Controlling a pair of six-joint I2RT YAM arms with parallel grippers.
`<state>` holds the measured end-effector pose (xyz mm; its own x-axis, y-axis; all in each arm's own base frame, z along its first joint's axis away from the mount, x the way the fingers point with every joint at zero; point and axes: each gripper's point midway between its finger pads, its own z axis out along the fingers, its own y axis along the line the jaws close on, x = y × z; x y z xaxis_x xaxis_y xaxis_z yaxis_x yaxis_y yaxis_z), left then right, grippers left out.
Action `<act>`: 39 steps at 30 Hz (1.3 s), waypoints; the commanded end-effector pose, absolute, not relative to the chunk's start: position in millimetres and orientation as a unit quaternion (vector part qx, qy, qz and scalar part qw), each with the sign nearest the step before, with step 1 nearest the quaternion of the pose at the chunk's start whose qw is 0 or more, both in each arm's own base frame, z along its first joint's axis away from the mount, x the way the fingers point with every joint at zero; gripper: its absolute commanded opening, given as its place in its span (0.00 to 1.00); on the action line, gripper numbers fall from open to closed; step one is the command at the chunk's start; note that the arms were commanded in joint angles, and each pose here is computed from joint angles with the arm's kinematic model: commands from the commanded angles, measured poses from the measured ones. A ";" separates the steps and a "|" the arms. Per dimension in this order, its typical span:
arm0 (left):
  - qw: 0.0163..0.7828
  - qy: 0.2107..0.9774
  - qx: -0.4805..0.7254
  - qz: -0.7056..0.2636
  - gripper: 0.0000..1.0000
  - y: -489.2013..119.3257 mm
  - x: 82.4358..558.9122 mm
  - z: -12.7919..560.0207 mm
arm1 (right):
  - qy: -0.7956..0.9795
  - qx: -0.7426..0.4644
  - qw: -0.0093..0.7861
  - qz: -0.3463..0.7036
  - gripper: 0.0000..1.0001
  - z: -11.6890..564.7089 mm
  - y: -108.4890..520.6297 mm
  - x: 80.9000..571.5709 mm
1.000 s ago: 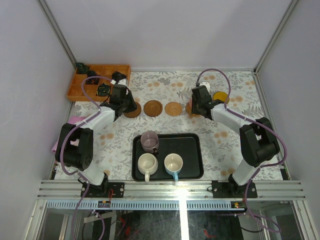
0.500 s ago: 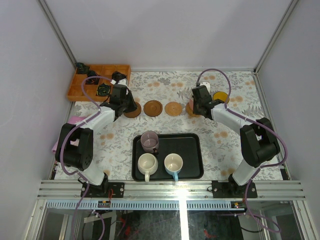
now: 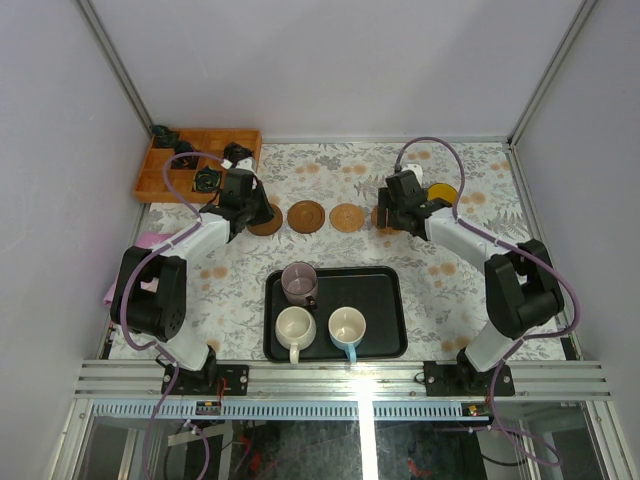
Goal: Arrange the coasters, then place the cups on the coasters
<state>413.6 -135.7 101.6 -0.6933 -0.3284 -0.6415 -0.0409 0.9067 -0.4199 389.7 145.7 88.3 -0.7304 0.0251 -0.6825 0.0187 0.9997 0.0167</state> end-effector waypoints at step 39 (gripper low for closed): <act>0.408 0.886 -0.070 -0.210 0.67 -131.0 375.0 139.5 | 0.935 -0.216 0.255 0.117 0.99 123.3 262.5 68.7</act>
<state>385.9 -134.1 143.0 -0.6506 -0.2990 -0.6981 0.0467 0.9017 -0.4298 71.8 263.7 120.5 -0.7537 -0.4131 -0.5111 -0.5383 0.8342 0.1197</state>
